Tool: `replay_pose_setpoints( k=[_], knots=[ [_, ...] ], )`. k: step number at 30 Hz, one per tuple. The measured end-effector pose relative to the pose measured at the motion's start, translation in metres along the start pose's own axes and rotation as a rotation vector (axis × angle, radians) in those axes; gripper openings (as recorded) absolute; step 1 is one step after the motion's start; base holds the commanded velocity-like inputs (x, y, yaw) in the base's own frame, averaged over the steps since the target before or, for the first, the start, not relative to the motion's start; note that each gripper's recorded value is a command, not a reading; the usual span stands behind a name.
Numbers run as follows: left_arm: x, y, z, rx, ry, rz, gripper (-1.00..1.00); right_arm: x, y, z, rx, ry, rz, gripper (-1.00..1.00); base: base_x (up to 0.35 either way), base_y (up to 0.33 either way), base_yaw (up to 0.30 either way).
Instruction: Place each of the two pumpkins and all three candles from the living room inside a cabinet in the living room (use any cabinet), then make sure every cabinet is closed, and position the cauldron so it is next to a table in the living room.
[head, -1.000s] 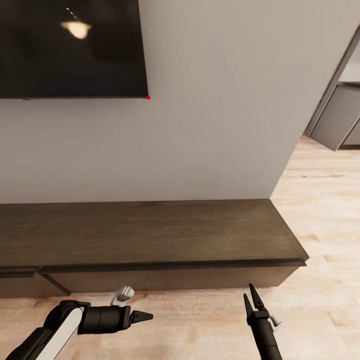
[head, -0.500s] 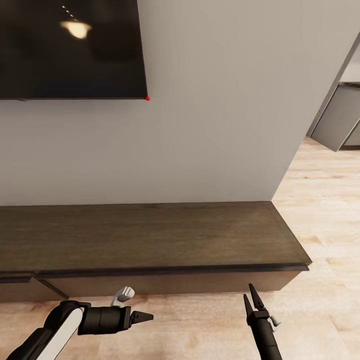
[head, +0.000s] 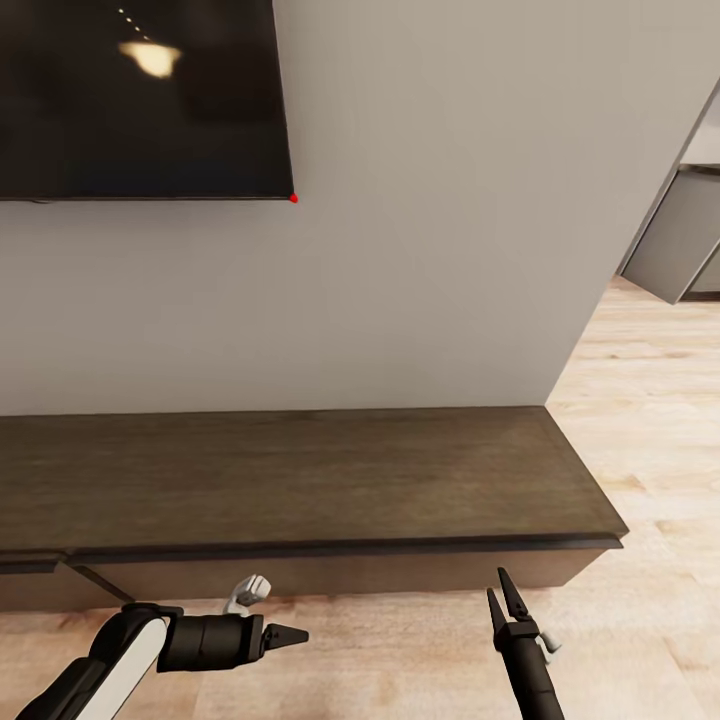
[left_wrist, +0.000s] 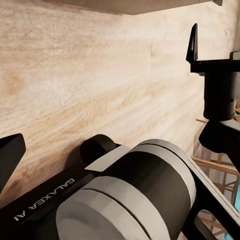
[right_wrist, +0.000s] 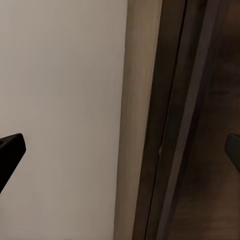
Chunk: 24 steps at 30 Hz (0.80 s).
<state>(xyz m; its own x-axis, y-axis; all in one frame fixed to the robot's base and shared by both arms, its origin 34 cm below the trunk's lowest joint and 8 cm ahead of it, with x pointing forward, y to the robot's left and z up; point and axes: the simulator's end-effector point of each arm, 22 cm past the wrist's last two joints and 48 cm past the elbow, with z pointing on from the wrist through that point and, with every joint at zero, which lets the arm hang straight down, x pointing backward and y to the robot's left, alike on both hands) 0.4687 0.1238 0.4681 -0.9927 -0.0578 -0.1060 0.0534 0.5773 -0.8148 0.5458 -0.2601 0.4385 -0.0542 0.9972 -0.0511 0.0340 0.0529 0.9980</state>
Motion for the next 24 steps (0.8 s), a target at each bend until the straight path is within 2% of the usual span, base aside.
replay_pose_setpoints(
  k=[14, 24],
  knots=[
    [0.000, -0.001, -0.001, 0.005, -0.001, -0.001, 1.00, -0.001, -0.002, -0.001, 0.005, -0.002, -0.002, 1.00, 0.003, 0.000, 0.000],
    [0.007, 0.015, 0.009, 0.006, -0.002, 0.001, 1.00, 0.000, -0.021, -0.005, 0.005, -0.003, -0.005, 1.00, 0.000, 0.000, 0.000]
  ],
)
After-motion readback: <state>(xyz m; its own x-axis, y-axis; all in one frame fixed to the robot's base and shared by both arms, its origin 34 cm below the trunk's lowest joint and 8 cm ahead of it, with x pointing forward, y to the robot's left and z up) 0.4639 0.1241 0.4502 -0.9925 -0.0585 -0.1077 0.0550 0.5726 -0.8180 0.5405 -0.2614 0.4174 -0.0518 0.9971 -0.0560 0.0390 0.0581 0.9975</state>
